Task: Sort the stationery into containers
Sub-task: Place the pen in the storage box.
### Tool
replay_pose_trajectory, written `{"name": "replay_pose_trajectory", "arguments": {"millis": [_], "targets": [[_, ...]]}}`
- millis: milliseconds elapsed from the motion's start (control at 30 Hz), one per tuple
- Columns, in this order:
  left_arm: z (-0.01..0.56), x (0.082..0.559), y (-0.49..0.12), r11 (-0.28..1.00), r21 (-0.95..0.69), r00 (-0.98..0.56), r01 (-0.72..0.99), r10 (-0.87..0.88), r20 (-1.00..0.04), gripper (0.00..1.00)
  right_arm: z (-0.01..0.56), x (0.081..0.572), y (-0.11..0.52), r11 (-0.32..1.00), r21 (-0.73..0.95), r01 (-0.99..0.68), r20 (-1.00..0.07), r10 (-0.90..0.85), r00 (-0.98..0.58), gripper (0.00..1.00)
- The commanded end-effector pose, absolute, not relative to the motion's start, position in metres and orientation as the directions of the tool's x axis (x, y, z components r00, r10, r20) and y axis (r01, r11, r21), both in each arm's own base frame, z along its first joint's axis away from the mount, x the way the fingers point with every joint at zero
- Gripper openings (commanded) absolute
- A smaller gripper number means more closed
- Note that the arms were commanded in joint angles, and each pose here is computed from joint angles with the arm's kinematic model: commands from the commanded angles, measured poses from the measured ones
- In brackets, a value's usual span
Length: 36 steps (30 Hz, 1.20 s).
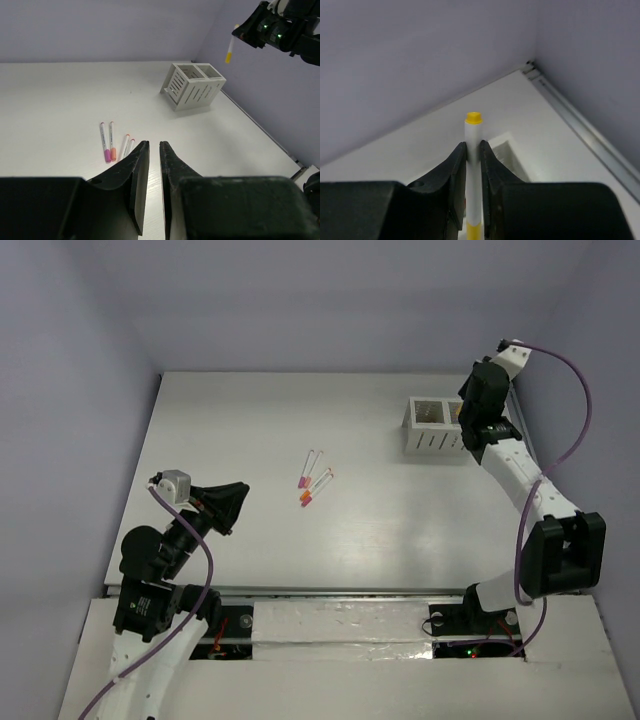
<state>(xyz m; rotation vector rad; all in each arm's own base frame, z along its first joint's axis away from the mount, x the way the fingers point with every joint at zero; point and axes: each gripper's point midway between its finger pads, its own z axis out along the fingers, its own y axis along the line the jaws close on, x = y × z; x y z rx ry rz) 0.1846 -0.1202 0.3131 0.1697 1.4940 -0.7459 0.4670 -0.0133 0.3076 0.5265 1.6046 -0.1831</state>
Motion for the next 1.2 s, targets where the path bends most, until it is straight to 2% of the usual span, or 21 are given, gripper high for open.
{"name": "replay_pose_trajectory", "arguments": {"millis": [0,333,367,633,733,767,867,967,1033,1167], "targets": [[0.328,0.181,-0.128,0.743,-0.318,-0.066,0.589,-0.349,-0.935,0.12,0.339,0.483,-0.049,0.829,0.184,0.528,-0.982,0.139,0.125,0.00],[0.317,0.184,-0.140,0.727,-0.344,-0.138,0.594,-0.329,-0.934,0.12,0.312,0.531,-0.065,0.817,0.059,0.574,-0.998,0.036,0.052,0.00],[0.315,0.185,-0.140,0.729,-0.346,-0.143,0.591,-0.327,-0.934,0.12,0.301,0.535,-0.066,0.816,0.009,0.578,-1.000,0.003,0.012,0.00],[0.306,0.183,-0.159,0.671,-0.349,-0.202,0.654,-0.290,-0.936,0.16,0.258,0.542,-0.063,0.826,-0.017,0.563,-0.998,0.016,-0.054,0.01],[0.306,0.183,-0.158,0.677,-0.348,-0.199,0.649,-0.291,-0.936,0.16,0.246,0.538,-0.063,0.820,0.002,0.572,-0.997,0.046,-0.061,0.12],[0.306,0.183,-0.158,0.675,-0.349,-0.200,0.650,-0.291,-0.935,0.16,0.244,0.536,-0.062,0.823,0.009,0.569,-0.997,0.053,-0.061,0.24],[0.306,0.183,-0.158,0.676,-0.347,-0.196,0.650,-0.292,-0.936,0.16,0.245,0.529,-0.061,0.827,0.023,0.562,-0.996,0.068,-0.059,0.37],[0.309,0.181,-0.156,0.679,-0.344,-0.186,0.649,-0.297,-0.937,0.16,0.243,0.524,-0.060,0.827,0.025,0.561,-0.994,0.079,-0.072,0.40],[0.310,0.181,-0.155,0.683,-0.342,-0.180,0.645,-0.299,-0.937,0.16,0.242,0.522,-0.061,0.826,0.020,0.563,-0.993,0.080,-0.082,0.47],[0.311,0.181,-0.154,0.685,-0.341,-0.173,0.644,-0.304,-0.937,0.17,0.270,0.510,-0.048,0.851,0.095,0.516,-0.991,0.131,-0.033,0.49]]}}
